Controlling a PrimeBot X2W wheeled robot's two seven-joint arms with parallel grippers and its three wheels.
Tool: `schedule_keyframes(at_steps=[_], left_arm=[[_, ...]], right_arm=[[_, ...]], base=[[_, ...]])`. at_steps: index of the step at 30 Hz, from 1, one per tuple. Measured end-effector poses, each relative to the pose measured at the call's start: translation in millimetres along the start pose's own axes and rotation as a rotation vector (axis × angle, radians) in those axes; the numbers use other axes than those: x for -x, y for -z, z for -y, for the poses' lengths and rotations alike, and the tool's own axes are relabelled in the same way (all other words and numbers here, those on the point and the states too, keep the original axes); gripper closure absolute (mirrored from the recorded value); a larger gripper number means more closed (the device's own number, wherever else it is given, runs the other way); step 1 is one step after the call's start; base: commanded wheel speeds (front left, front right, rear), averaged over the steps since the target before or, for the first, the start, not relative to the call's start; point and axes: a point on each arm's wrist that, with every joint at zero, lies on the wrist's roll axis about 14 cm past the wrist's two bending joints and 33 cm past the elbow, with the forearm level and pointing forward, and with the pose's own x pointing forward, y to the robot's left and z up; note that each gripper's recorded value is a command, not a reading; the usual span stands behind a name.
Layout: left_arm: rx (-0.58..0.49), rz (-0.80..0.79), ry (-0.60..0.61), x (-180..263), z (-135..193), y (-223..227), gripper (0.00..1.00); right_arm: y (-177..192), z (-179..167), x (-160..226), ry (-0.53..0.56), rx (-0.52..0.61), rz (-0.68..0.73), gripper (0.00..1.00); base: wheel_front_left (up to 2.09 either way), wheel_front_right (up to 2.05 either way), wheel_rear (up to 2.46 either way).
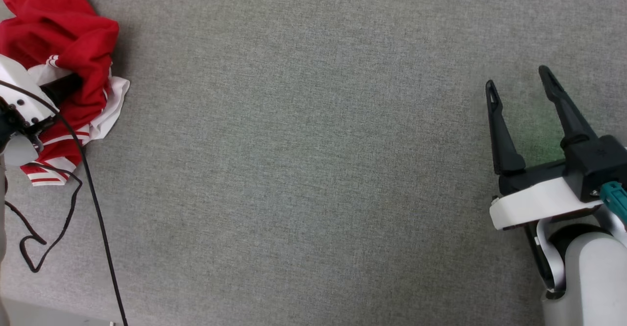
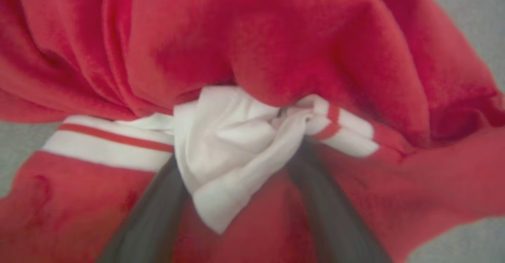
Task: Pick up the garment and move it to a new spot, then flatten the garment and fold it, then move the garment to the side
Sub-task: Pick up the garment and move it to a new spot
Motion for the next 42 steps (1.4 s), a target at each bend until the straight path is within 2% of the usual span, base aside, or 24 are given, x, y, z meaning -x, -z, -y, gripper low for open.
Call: schedule_keyframes(at_steps=[2,7,12,19,26,33,37,42], left_arm=[[0.012,-0.009,0.003,-2,0,1,1.00],[0.001,0.081,0.011,2,4,-3,1.00],[-0.039,0.296,0.023,23,8,-24,1.00],[-0.112,0.716,0.057,99,15,-83,1.00],[-0.160,1.059,0.105,181,27,-111,1.00],[-0.164,1.196,0.249,224,69,-101,1.00],[-0.182,1.229,0.368,234,112,-88,1.00],[-0.214,1.139,0.560,224,181,-47,1.00]], right_arm=[[-1,1,-1,0.003,0.001,0.004,0.00],[-11,1,-2,0.004,0.012,0.025,0.00],[-28,-3,4,-0.002,0.013,0.062,0.00],[-59,-10,25,-0.008,0.001,0.121,0.00],[-90,-9,55,0.011,-0.008,0.186,0.00],[-106,5,90,0.068,-0.016,0.223,0.00],[-105,17,109,0.113,-0.014,0.217,0.00],[-107,37,130,0.181,-0.024,0.227,0.00]], base=[[0.00,0.00,0.00],[0.00,0.00,0.00],[0.00,0.00,0.00],[0.00,0.00,0.00],[0.00,0.00,0.00],[0.00,0.00,0.00],[0.00,0.00,0.00],[0.00,0.00,0.00]])
